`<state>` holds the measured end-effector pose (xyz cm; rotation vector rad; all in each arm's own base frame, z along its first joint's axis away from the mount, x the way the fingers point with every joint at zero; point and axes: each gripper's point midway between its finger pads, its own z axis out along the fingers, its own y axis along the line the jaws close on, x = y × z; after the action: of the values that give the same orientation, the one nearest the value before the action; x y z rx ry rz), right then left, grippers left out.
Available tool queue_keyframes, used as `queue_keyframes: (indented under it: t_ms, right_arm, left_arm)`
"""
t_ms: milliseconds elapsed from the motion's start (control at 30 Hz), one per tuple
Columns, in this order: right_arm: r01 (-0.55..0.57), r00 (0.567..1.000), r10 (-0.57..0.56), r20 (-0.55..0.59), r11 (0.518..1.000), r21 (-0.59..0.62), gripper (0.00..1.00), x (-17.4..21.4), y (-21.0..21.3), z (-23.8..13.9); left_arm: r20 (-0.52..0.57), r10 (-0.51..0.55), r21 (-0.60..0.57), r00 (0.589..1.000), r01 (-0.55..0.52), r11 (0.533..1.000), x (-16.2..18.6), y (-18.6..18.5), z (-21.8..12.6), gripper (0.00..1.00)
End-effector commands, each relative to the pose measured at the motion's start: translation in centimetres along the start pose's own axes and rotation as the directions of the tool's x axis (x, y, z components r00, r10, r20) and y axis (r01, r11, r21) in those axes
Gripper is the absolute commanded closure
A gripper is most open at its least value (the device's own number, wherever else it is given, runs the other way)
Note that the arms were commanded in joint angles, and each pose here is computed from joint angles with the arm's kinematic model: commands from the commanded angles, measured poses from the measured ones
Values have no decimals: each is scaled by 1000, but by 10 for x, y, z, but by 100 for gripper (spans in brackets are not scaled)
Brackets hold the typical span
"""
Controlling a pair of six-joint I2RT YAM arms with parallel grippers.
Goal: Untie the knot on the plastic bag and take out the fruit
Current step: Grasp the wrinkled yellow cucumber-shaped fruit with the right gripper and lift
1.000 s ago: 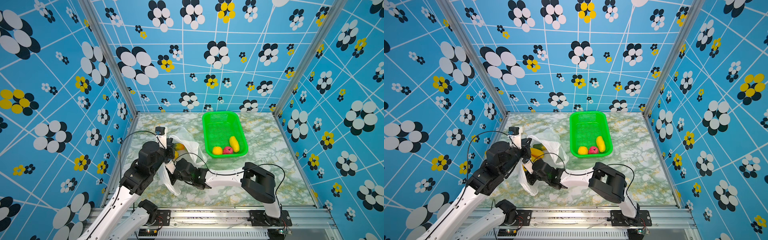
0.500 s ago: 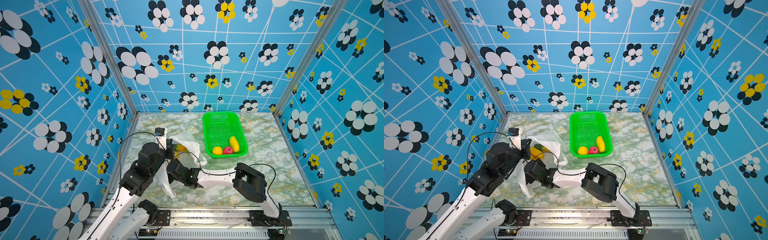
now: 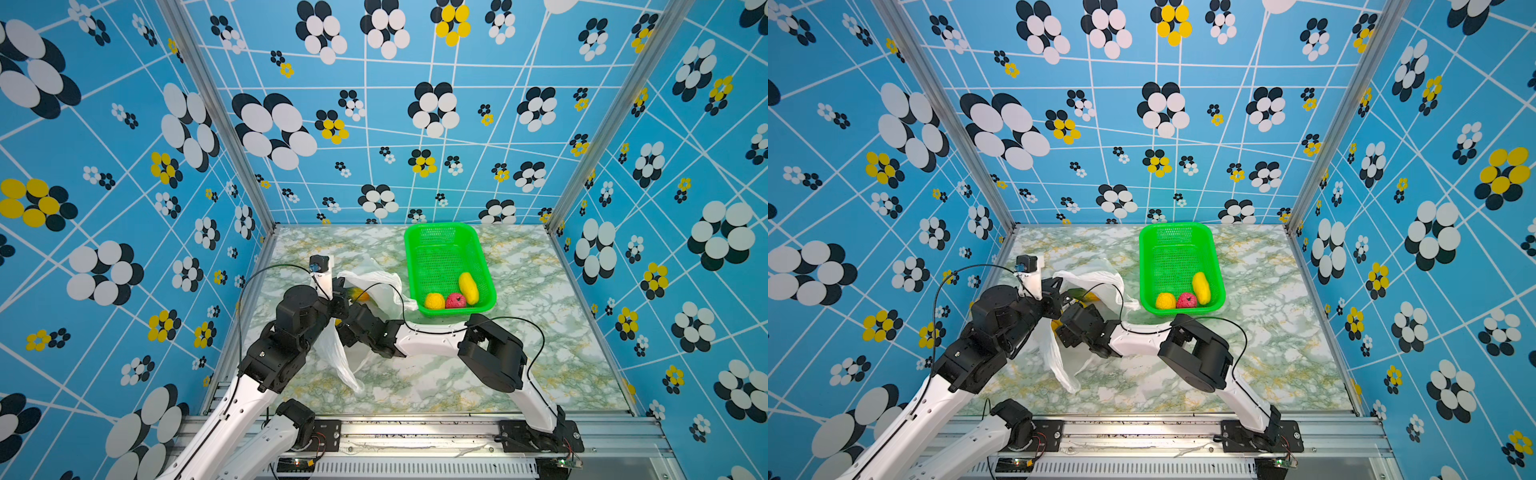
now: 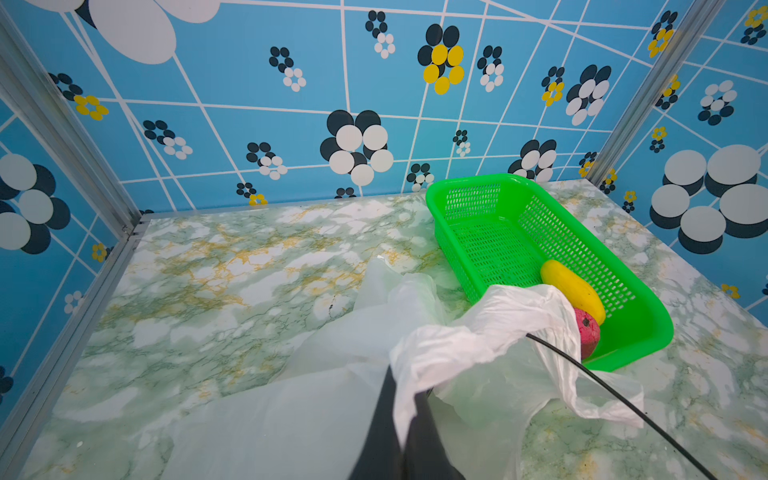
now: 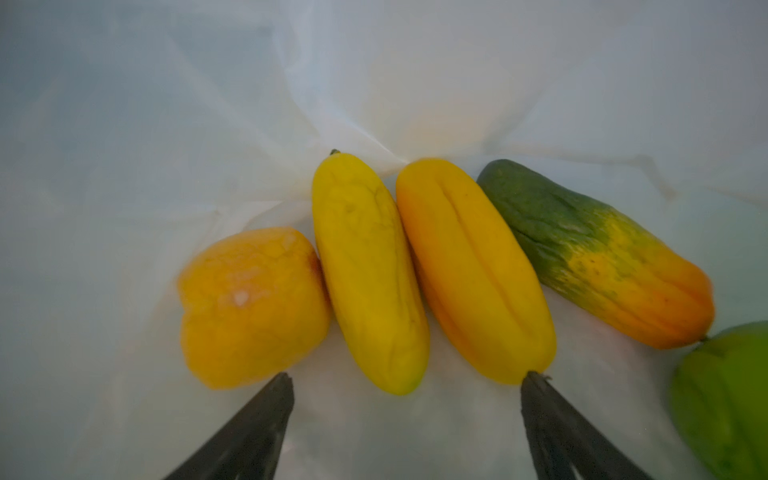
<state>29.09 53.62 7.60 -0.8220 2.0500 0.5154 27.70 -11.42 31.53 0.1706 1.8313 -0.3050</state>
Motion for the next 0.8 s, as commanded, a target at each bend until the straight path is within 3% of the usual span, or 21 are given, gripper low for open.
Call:
queue_keyframes:
  t_ms: [0, 200, 500, 767]
  right_arm:
    - [-31, 999, 28, -33, 996, -85, 12, 5, 25, 10]
    - [-51, 996, 44, -82, 995, -88, 6, 16, 30, 25]
    - [-126, 977, 123, -176, 992, -8, 14, 36, 8, 58]
    - [-134, 977, 126, -171, 990, -36, 39, 30, 9, 52]
  left_arm:
    - [22, 7, -4, 1000, -7, 1000, -3, 0, 0, 100]
    - [23, 7, -4, 1000, -6, 1000, -3, 1, -1, 100]
    - [28, 10, 7, 1000, -10, 1000, -3, -1, -3, 100]
    - [18, 15, 10, 1000, -15, 1000, -2, -2, 0, 100]
